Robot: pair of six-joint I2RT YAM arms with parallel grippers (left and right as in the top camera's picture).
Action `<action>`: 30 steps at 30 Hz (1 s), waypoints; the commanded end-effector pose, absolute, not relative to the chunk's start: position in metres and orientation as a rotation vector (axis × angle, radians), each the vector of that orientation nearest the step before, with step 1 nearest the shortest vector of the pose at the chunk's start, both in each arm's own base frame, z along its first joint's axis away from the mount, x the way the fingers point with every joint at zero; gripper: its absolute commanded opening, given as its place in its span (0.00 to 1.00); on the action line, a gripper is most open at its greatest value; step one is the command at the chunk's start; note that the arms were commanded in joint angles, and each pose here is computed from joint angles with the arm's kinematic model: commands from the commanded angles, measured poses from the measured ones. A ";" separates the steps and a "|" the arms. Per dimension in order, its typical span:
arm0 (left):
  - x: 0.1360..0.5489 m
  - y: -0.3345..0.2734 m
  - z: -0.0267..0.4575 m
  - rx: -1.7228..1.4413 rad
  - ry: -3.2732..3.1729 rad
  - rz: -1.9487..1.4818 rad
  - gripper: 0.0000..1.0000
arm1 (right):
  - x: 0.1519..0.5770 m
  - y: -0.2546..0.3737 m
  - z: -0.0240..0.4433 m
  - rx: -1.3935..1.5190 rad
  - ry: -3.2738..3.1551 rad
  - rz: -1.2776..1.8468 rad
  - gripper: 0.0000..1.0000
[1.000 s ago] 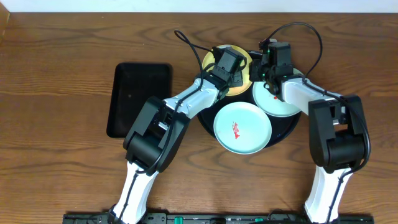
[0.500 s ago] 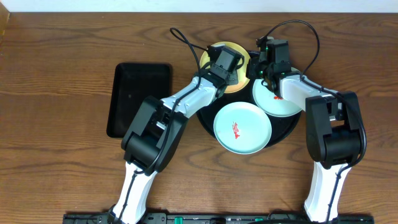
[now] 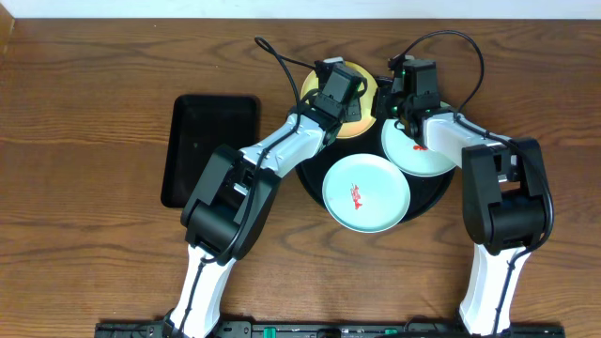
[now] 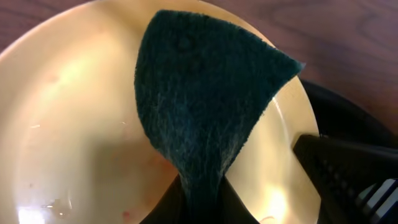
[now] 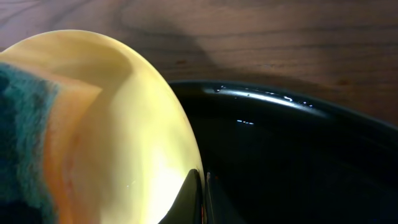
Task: Clean dirty plates on tray and stack at the side
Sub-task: 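Scrub the yellow plate with the sponge while the right gripper holds it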
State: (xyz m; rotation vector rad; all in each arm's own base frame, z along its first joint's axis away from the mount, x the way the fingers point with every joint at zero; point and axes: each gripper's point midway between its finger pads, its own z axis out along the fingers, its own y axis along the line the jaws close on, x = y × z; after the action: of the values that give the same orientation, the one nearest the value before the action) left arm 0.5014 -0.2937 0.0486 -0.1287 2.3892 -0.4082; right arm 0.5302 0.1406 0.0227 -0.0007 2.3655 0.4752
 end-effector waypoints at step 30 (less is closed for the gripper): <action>0.467 -0.283 0.010 0.155 2.612 -0.361 0.07 | 0.529 0.148 0.014 0.003 2.392 0.504 0.01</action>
State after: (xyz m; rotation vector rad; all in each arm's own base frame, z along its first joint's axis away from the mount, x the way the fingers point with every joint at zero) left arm 0.4720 -0.2858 0.0261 0.1122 2.6024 -0.4432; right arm 0.5247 0.1479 0.0202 -0.0170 2.3856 0.5098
